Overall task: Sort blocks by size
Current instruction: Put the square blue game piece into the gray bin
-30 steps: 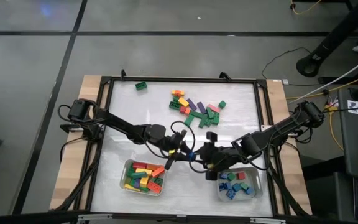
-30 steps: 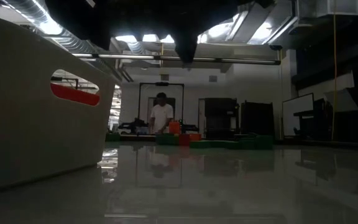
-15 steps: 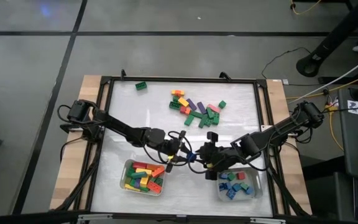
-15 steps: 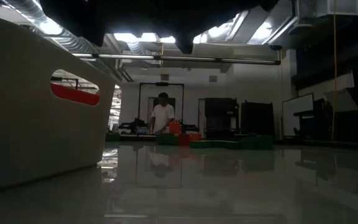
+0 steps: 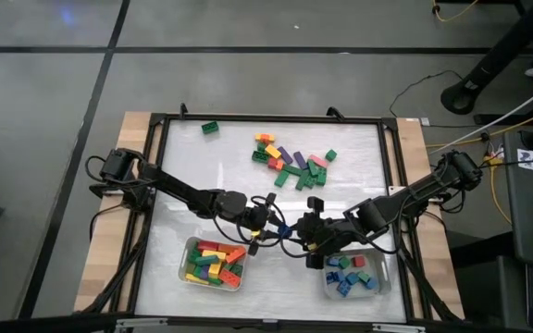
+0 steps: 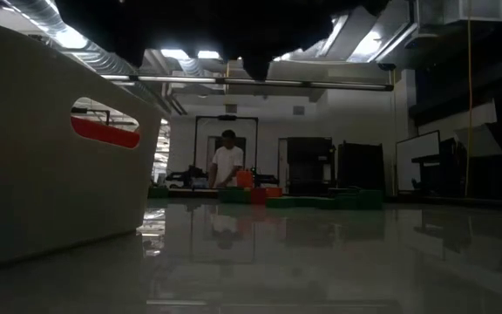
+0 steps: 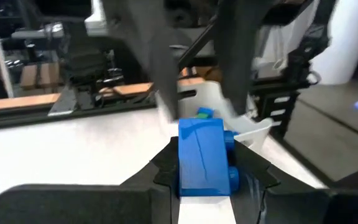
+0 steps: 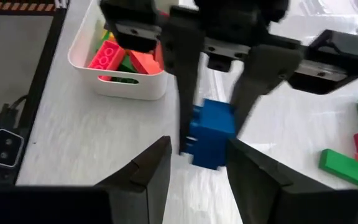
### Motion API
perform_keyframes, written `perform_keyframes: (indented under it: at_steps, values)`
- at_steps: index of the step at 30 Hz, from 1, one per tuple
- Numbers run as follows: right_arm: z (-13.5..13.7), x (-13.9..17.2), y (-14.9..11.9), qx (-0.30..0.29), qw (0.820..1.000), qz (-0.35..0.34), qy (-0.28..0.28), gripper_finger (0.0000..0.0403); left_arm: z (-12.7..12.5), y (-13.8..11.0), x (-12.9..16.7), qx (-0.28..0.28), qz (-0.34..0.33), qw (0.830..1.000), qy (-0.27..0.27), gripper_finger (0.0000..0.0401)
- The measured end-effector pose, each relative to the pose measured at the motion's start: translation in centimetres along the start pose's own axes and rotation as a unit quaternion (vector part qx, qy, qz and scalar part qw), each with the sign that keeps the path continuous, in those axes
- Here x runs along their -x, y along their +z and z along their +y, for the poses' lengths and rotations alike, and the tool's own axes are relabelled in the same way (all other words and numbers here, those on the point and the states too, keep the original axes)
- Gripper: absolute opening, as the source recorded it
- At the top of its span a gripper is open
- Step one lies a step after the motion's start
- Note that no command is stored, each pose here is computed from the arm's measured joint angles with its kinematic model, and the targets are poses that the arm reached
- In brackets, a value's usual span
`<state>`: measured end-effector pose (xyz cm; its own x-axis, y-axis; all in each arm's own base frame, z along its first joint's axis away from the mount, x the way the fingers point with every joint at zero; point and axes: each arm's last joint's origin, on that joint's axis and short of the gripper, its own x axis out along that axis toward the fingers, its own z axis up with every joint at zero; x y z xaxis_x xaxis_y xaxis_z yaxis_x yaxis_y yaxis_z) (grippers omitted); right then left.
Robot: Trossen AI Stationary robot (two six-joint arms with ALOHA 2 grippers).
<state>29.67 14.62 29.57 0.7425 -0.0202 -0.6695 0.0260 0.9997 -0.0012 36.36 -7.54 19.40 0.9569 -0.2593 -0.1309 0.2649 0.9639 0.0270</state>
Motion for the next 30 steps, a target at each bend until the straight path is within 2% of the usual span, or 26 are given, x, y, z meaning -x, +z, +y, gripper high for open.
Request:
perform_keyframes:
  at_steps: [4, 8, 14, 20, 30]
  values:
    - [0.0, 0.0, 0.0, -0.003, 1.0, -0.002, 0.003, 0.0152, 0.1, -0.1, 0.0, -0.003, 0.004, 1.0, 0.022, 0.0082]
    - [0.2, -0.5, 0.1, -0.039, 0.999, -0.01, -0.01, 0.0152, 0.2, -0.1, 0.0, -0.003, 0.004, 1.0, 0.027, 0.0082]
    - [0.1, -2.8, -0.5, -0.041, 0.999, 0.031, 0.011, 0.0152, 0.1, -0.9, 0.1, 0.0, 0.041, 0.999, 0.023, 0.0082]
    - [-1.3, -5.1, -0.6, -0.058, 0.996, 0.069, 0.026, 0.0152, 0.1, -2.1, 0.2, 0.007, 0.096, 0.995, 0.024, 0.0082]
    - [-1.9, -5.4, -0.6, -0.064, 0.995, 0.073, 0.017, 0.0152, 0.5, -2.4, 0.3, 0.005, 0.119, 0.992, 0.049, 0.0082]
